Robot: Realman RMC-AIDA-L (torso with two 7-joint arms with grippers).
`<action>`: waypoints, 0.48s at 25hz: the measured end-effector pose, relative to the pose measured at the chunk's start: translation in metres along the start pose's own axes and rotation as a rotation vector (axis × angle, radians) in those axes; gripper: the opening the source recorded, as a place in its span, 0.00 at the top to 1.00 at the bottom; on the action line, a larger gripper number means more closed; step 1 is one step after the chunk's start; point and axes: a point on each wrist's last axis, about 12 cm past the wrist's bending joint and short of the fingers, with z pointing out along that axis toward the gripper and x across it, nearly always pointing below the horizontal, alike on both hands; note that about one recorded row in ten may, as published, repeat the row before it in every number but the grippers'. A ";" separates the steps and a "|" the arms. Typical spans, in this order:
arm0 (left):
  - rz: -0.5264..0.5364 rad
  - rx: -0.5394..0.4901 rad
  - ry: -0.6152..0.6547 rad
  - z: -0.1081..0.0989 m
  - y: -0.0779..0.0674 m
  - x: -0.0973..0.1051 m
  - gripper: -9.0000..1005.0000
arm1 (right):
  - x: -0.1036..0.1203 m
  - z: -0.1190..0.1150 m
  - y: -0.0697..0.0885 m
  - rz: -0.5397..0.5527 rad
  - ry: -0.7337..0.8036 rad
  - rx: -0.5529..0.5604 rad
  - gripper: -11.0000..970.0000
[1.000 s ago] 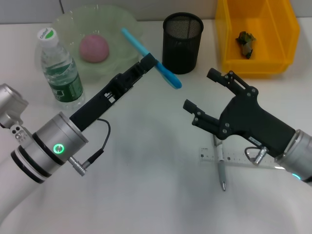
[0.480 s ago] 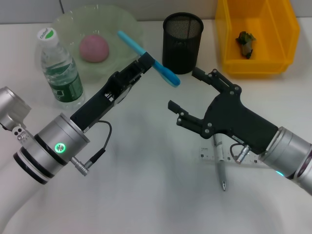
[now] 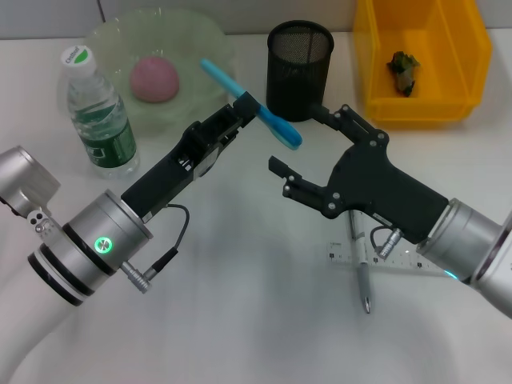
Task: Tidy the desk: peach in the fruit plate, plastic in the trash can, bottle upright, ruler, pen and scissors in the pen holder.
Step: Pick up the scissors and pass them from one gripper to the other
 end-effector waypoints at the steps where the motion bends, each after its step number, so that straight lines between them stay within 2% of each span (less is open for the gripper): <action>1: -0.004 -0.001 0.000 0.000 0.000 0.000 0.71 | 0.000 0.001 0.000 -0.005 0.002 -0.002 0.15; 12: -0.043 -0.020 -0.017 -0.004 0.002 0.004 0.71 | 0.000 0.009 0.000 -0.051 0.005 -0.004 0.15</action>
